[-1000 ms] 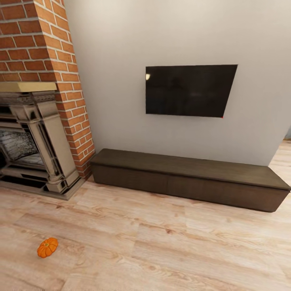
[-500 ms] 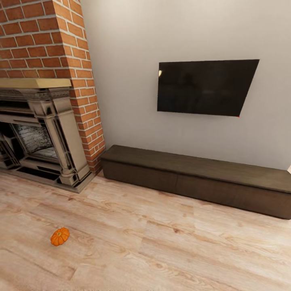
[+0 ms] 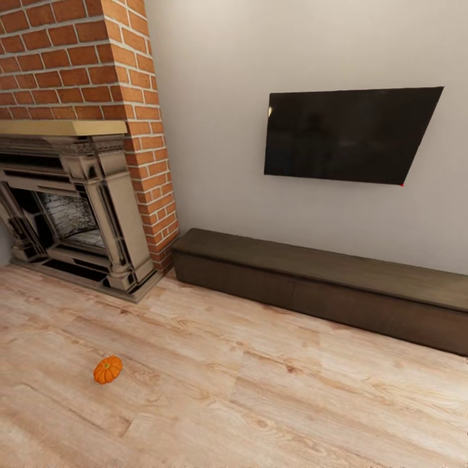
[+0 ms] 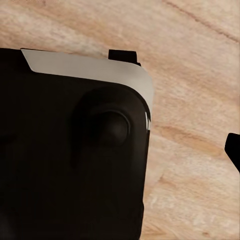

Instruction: Place each of the two pumpkins and all three candles from the living room inside a cabinet in the living room (use any cabinet), then make sure every cabinet is closed, and position the cauldron so it is next to a table in the living room.

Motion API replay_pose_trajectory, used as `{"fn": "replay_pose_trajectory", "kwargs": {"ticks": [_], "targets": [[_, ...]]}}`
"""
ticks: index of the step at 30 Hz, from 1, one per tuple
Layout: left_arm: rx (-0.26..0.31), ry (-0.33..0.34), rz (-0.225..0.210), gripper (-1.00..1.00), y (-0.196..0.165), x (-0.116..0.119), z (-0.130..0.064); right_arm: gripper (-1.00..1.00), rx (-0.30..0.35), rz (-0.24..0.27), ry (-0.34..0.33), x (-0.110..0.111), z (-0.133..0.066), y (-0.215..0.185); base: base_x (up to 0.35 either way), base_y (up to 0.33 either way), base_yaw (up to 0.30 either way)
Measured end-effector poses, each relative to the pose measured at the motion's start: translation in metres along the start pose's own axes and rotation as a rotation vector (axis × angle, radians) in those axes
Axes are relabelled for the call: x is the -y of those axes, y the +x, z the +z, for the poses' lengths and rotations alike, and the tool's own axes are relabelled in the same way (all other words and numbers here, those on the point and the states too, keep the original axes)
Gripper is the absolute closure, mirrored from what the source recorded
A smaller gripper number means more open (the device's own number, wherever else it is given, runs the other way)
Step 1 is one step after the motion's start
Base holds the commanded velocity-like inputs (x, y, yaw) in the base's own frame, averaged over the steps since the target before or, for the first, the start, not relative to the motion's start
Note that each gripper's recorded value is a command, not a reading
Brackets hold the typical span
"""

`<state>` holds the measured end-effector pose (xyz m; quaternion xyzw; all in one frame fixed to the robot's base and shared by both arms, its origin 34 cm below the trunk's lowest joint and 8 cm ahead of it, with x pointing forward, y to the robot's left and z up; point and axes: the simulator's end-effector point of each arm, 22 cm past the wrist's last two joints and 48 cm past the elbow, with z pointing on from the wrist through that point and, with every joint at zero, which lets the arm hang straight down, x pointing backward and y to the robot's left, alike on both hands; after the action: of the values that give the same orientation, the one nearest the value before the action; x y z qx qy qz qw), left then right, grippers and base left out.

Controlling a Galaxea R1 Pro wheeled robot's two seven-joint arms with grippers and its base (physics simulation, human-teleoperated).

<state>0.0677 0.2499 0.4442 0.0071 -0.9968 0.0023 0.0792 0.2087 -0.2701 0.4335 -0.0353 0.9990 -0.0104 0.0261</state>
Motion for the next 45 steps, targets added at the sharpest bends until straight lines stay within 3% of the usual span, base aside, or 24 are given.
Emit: {"fn": "replay_pose_trajectory", "kwargs": {"ticks": [15,30,45], "targets": [[0.001,0.000,0.000,-1.00,0.000,0.000,0.000,-1.00,0.004,-0.009,0.022,0.014,0.000,0.000,0.009,0.005,-0.016],[0.001,0.001,0.000,-1.00,0.000,0.001,0.000,-1.00,0.006,-0.008,0.021,0.013,0.000,-0.001,0.239,0.173,-0.005],[0.001,0.001,0.000,-1.00,0.000,0.001,0.000,-1.00,0.019,-0.008,0.021,0.013,0.000,-0.004,0.254,0.185,-0.223]]}}
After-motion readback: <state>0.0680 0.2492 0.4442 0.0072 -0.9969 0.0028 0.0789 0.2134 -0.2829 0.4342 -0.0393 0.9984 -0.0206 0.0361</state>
